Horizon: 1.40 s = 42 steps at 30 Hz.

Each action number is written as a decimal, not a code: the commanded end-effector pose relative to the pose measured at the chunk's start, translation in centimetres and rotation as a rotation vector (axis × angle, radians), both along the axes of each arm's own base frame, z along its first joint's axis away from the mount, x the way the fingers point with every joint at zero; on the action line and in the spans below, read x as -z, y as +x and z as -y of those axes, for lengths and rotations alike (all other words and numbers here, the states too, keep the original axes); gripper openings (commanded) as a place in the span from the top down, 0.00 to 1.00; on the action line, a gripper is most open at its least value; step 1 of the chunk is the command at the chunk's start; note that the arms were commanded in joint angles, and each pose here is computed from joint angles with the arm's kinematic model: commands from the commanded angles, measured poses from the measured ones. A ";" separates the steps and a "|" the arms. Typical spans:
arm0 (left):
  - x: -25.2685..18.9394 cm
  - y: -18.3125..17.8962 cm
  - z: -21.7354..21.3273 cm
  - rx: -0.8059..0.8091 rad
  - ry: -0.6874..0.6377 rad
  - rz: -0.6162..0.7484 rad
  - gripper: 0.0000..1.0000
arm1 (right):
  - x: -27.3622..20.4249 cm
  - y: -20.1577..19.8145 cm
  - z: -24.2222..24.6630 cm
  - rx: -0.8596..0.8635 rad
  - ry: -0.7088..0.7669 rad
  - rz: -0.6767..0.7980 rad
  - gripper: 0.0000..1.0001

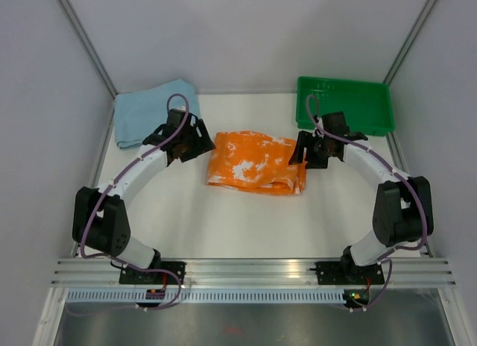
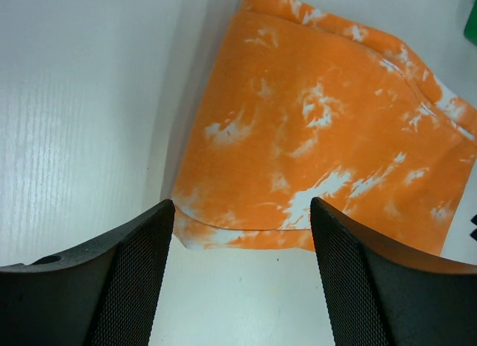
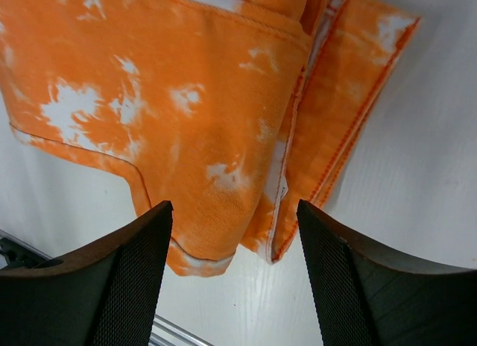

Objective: Fold and stack the trousers
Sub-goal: Fold the trousers

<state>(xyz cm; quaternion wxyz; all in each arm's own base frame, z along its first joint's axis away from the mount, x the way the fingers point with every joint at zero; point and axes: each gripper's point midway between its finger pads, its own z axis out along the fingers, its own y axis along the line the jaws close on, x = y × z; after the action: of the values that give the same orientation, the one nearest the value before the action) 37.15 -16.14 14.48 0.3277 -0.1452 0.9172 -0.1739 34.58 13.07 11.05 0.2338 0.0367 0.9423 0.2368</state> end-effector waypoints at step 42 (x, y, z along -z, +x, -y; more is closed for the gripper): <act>-1.7 2.4 -0.8 0.210 -0.064 0.031 0.23 | -1.8 -2.0 1.9 0.029 -0.360 -0.111 0.46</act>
<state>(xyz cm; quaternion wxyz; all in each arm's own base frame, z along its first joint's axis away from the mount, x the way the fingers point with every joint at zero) 37.68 -14.77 12.48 0.2742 -0.0955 0.9307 -0.2223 29.78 11.16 6.61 0.1262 0.0314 0.9898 0.0576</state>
